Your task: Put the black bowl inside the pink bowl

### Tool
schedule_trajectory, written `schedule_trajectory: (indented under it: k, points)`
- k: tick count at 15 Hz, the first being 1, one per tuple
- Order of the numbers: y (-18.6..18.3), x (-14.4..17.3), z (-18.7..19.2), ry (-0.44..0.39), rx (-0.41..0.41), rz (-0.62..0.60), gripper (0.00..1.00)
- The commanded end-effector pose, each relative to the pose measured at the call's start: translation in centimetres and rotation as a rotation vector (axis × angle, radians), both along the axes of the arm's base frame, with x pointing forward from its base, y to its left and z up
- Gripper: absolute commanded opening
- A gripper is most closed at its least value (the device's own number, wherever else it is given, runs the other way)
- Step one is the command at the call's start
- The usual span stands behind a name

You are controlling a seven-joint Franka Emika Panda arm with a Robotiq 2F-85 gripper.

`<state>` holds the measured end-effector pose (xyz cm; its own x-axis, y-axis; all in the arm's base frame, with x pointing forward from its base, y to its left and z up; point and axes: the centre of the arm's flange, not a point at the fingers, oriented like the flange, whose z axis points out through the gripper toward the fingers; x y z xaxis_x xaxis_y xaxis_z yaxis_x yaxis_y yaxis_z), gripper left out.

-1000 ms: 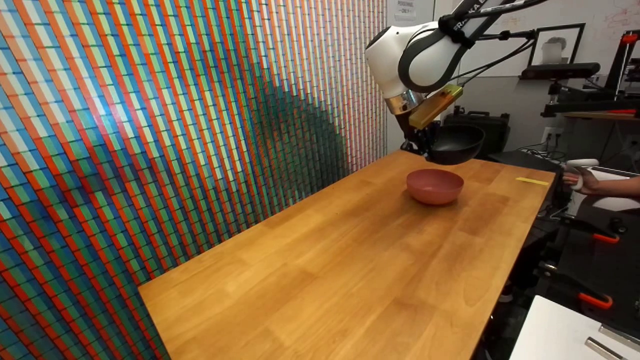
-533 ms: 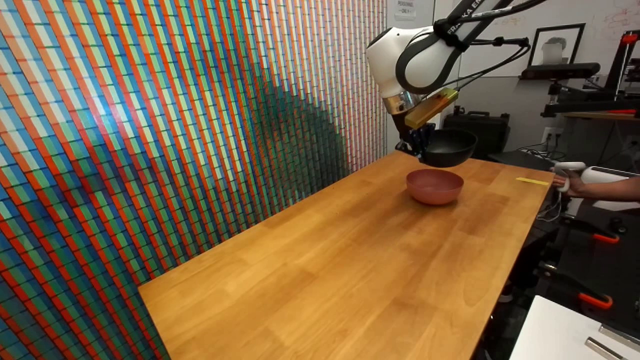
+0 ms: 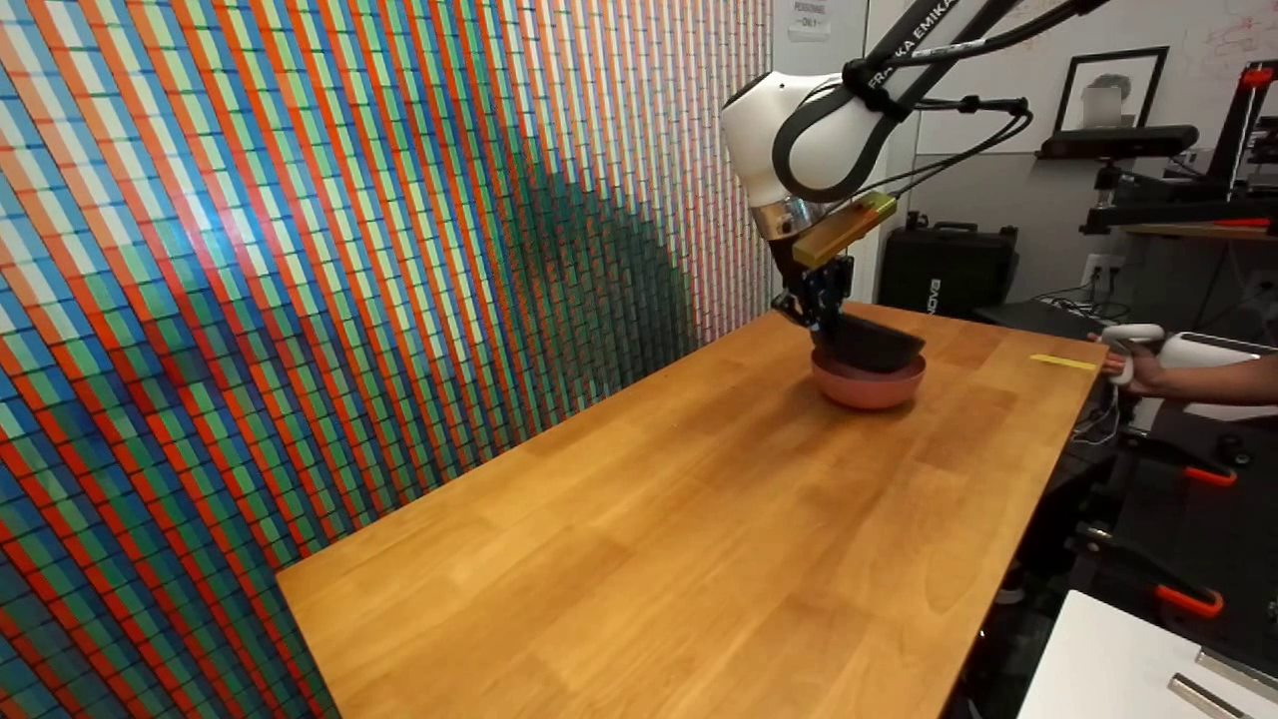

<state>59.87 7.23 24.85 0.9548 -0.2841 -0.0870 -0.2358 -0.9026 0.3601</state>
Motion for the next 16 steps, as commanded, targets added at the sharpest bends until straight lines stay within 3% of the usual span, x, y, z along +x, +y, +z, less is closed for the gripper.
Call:
schedule_trajectory:
  k: [1,6,11,16]
  points:
    - [0.0,1.4,0.4,0.004,0.032,0.004,0.61]
    - [-0.2,1.3,0.8,0.011,0.038,-0.007,0.98]
    - [0.5,0.0,5.1,-0.011,0.092,0.012,1.00]
    - [3.1,-1.1,14.2,-0.066,0.172,0.154,1.00]
